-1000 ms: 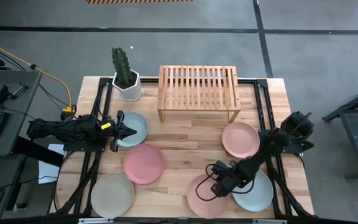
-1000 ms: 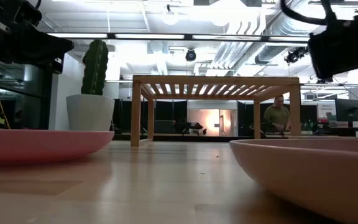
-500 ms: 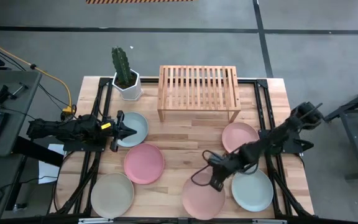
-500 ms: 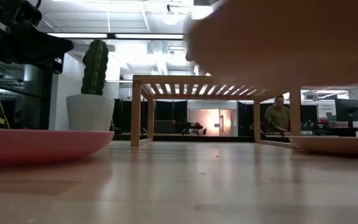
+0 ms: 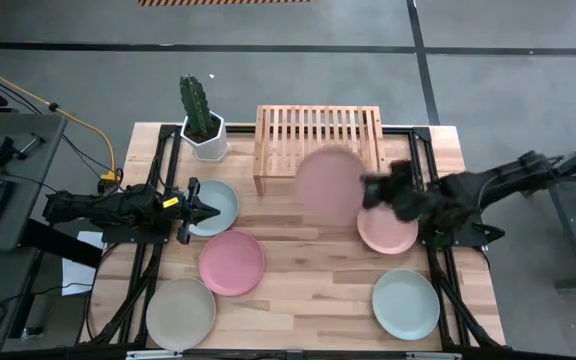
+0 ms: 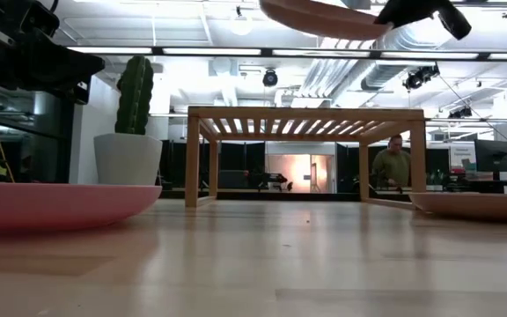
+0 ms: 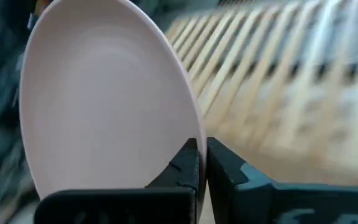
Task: Place and stack plates onto a shelf
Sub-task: Put the bottom light pink plate on the shelf
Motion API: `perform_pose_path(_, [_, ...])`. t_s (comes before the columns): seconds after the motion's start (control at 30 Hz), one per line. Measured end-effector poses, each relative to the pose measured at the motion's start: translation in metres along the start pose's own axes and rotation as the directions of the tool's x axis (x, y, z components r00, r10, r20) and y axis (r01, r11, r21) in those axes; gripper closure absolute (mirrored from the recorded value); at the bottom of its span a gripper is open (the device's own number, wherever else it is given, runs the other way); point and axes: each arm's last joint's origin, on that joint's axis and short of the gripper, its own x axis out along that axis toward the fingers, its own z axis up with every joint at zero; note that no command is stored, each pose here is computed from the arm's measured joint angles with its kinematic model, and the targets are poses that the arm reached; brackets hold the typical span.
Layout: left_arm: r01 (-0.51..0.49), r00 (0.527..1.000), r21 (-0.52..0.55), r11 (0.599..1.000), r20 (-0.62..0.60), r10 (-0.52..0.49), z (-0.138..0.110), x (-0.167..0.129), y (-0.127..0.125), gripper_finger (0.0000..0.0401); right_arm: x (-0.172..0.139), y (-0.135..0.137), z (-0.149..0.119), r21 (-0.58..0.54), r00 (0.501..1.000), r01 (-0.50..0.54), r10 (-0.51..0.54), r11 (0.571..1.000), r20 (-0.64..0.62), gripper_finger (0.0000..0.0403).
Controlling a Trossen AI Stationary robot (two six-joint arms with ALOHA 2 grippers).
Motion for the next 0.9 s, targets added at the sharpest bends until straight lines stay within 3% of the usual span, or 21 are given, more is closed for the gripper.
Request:
perform_pose_path(0.17, [0.000,1.000,0.000,1.000,0.000,0.000,0.000,0.000,0.000,0.0401,0.004,-0.030,0.032,0.114,0.982,0.144,-0.156,0.983,0.107,0.0403])
perform_pose_path(0.37, [0.000,1.000,0.000,1.000,0.000,0.000,0.000,0.000,0.000,0.0401,0.014,-0.060,0.048,0.235,0.926,0.336,-0.365,0.912,0.095,0.0403])
perform_pose_path(0.6, [0.000,1.000,0.000,1.000,0.000,0.000,0.000,0.000,0.000,0.0401,0.024,-0.074,0.059,0.276,0.890,0.420,-0.452,0.864,0.058,0.0403])
perform_pose_path(0.9, [0.000,1.000,0.000,1.000,0.000,0.000,0.000,0.000,0.000,0.0401,0.048,-0.082,0.062,0.243,0.838,0.529,-0.546,0.813,0.003,0.0403])
